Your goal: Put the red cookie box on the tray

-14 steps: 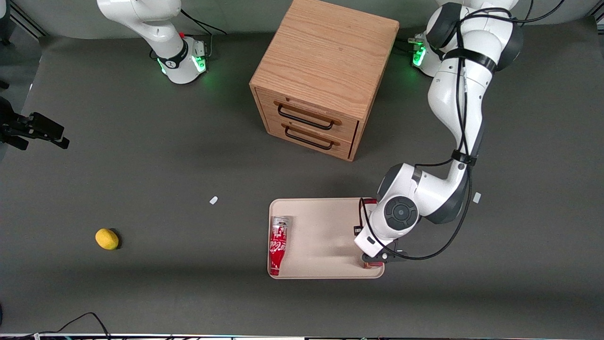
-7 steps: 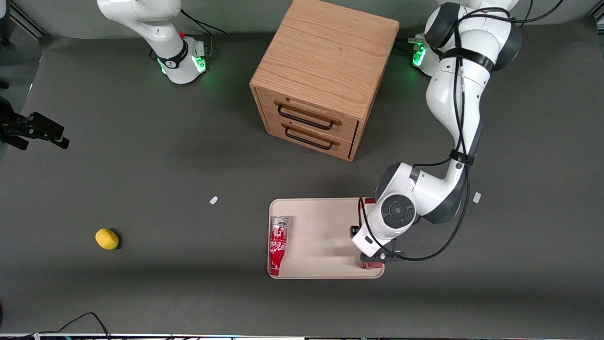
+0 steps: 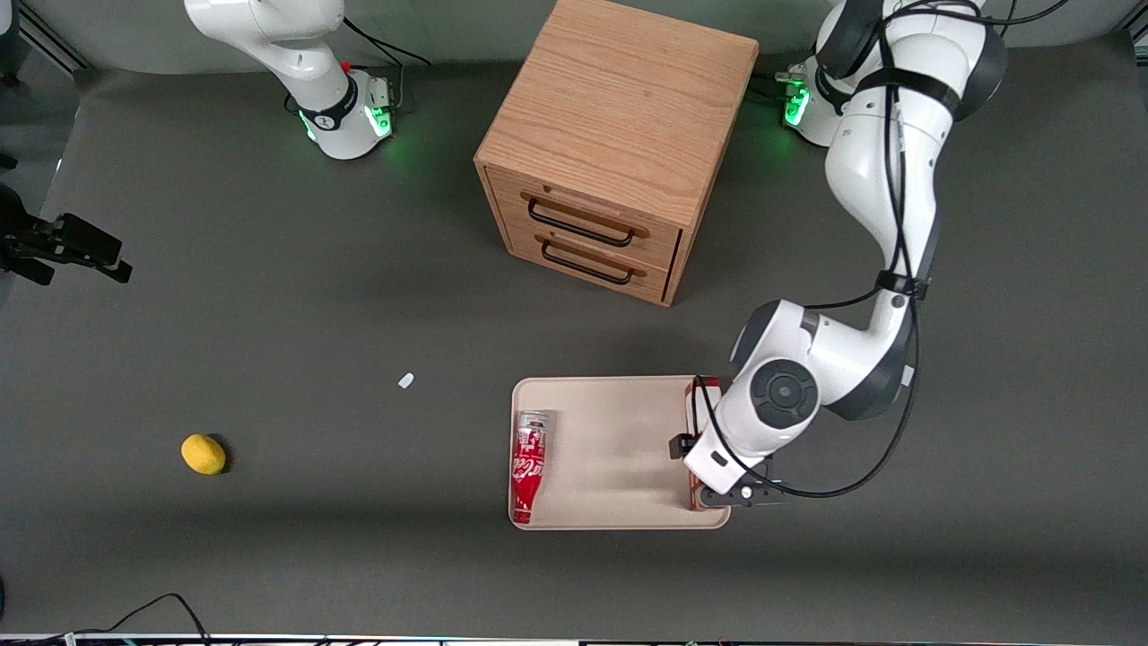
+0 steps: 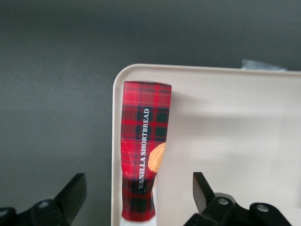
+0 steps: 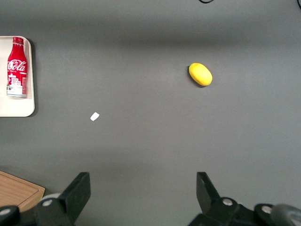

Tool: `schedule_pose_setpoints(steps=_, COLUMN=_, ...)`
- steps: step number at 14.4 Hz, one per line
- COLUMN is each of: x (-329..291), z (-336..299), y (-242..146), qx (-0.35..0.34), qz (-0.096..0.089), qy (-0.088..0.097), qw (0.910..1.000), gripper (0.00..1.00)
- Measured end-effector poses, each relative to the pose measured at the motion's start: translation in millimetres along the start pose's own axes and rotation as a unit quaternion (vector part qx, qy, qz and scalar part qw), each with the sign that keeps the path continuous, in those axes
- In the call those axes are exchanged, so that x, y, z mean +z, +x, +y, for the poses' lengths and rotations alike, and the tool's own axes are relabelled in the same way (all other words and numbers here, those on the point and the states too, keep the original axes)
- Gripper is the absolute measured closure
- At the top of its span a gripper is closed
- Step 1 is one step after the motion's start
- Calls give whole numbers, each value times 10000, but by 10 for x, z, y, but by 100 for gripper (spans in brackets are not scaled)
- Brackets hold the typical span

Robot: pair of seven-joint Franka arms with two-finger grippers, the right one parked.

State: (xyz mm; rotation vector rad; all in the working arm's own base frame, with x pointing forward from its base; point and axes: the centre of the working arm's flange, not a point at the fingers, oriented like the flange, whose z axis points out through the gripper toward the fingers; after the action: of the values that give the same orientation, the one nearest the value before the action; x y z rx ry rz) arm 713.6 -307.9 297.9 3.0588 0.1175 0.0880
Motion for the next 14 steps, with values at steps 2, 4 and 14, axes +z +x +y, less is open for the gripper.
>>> schedule_pose_setpoints(steps=2, x=-260, z=-31, y=15, qx=-115, qz=47, qy=-173, qw=9998, gripper=0)
schedule_pose_setpoints(steps=4, x=-578, z=-169, y=38, qx=-244, qz=134, qy=-260, qw=9993, gripper=0)
schedule_pose_setpoints(steps=14, x=-2702, z=-2624, y=-549, qx=-369, qz=-149, qy=203, qw=9990, gripper=0)
